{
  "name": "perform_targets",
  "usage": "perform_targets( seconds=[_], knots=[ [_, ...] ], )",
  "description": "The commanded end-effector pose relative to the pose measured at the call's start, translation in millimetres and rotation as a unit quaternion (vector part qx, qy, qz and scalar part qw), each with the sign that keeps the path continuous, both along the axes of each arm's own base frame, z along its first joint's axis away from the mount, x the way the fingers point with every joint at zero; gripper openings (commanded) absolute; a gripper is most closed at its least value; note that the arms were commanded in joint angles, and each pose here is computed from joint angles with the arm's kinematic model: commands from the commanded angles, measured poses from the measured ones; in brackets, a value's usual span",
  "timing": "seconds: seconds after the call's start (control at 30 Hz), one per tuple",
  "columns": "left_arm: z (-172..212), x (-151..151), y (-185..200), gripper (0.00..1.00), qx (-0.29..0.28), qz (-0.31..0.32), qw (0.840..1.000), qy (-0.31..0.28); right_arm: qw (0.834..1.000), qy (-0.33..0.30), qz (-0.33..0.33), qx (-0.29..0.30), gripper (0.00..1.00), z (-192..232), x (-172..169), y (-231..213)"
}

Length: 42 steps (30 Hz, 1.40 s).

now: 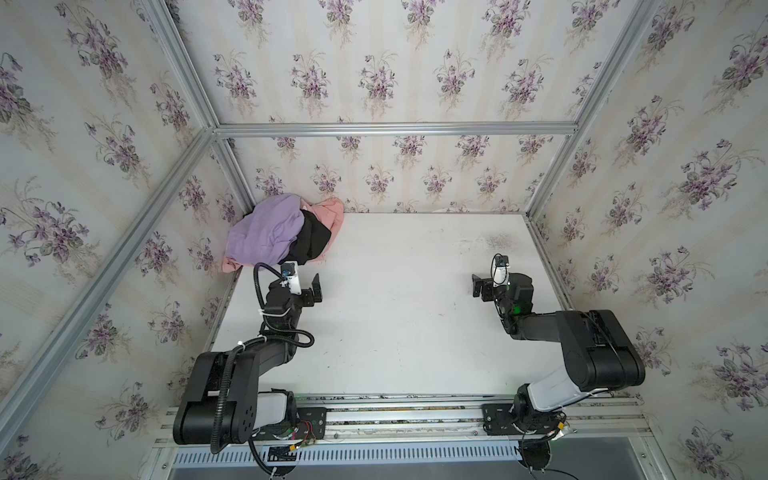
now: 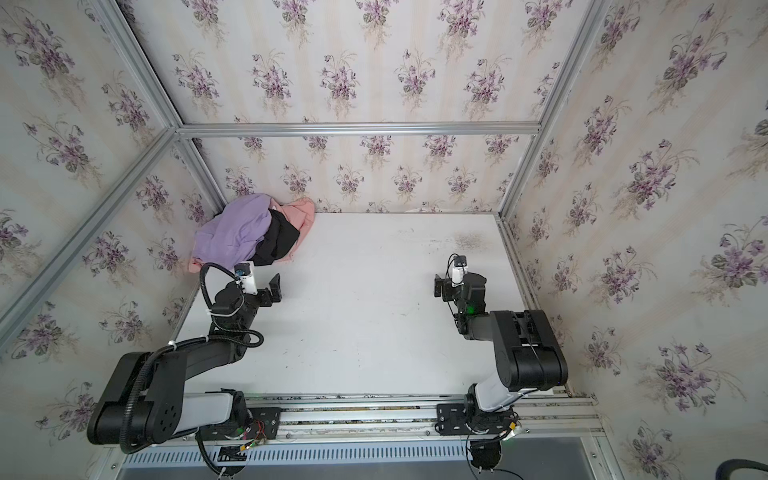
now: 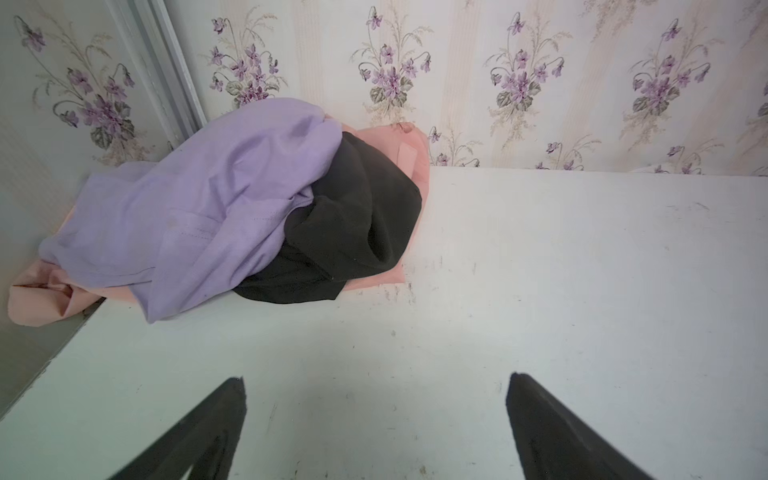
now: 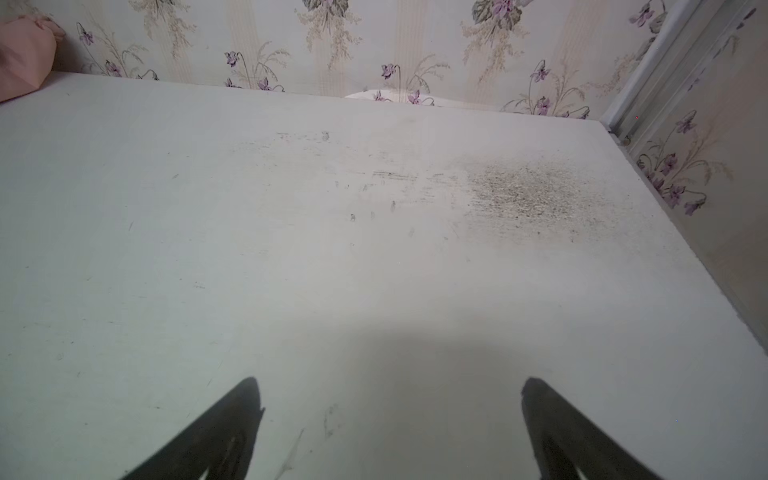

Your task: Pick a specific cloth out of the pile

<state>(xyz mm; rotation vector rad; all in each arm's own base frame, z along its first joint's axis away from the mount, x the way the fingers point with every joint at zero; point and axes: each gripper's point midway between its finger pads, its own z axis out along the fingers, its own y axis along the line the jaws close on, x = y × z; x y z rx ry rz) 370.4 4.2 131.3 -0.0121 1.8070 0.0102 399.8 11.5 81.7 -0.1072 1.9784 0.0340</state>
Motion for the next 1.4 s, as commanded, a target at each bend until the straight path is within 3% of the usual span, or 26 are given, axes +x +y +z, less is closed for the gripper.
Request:
perform_targets(
  seconds=[0.0,1.37],
  knots=[
    [10.0,4.0,-6.3,1.0,0.006,-0.019,1.0,-0.018,1.0,-0.015,0.008,0.01,1.0,7.7,2.0,3.4],
    [9.9,1.4,-3.5,1.0,-0.007,-0.025,0.999,-0.022,1.0,-0.02,-0.009,-0.005,1.0,8.8,-0.5,1.2]
  ],
)
